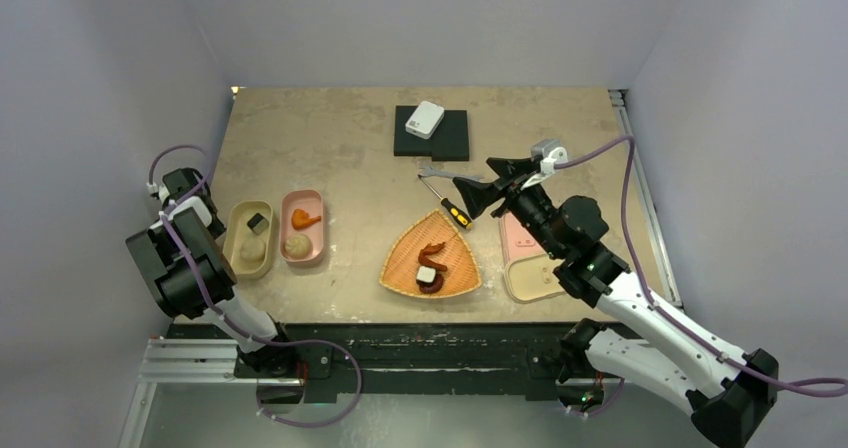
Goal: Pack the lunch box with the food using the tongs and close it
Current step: Pick up the clamp at the center of the board.
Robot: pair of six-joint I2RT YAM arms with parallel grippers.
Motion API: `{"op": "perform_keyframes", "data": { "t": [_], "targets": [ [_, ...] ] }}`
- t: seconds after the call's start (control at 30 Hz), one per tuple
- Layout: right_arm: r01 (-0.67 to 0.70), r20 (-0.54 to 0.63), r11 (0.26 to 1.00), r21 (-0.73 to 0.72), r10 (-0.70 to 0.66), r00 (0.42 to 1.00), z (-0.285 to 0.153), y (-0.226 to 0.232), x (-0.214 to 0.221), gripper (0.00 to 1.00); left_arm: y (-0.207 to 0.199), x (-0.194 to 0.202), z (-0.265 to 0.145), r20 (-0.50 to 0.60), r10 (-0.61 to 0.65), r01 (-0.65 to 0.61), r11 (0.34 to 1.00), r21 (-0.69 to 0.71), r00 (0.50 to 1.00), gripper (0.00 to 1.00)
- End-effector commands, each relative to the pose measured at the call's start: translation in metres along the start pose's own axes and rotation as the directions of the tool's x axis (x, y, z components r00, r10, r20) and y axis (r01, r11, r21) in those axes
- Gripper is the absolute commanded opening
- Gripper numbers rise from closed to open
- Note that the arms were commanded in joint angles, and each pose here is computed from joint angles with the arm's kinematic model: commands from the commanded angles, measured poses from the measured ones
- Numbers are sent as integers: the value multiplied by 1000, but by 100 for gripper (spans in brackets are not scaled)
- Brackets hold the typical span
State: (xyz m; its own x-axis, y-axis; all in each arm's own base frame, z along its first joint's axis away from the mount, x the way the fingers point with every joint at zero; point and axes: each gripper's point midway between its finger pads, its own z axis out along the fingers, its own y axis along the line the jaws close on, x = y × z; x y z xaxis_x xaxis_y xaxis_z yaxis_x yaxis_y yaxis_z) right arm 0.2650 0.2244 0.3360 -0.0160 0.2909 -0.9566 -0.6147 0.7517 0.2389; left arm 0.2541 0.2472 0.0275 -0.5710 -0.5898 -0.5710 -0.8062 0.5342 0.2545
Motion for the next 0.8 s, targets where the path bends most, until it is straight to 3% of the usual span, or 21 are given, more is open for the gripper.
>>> {"op": "perform_keyframes", "data": {
  "t": [0.0,0.3,0.6,0.77],
  "targets": [
    [-6,43,1000,14,5,999,-1,-3,-9,86,-10,-7,1,-3,-10,11,998,62,1000,58],
    [-8,49,1000,28,7,999,-1,-5,-11,85,-23,-3,-8,-19,-29,31,989,143,999,36],
    [-10,43,999,37,9,999,0,-7,-9,85,-19,-11,-15,13,-16,15,995,102,1000,2],
    [-19,45,999,37,17,999,0,-6,-9,85,-10,-30,-33,102,-38,32,998,60,994,0]
  ]
}}
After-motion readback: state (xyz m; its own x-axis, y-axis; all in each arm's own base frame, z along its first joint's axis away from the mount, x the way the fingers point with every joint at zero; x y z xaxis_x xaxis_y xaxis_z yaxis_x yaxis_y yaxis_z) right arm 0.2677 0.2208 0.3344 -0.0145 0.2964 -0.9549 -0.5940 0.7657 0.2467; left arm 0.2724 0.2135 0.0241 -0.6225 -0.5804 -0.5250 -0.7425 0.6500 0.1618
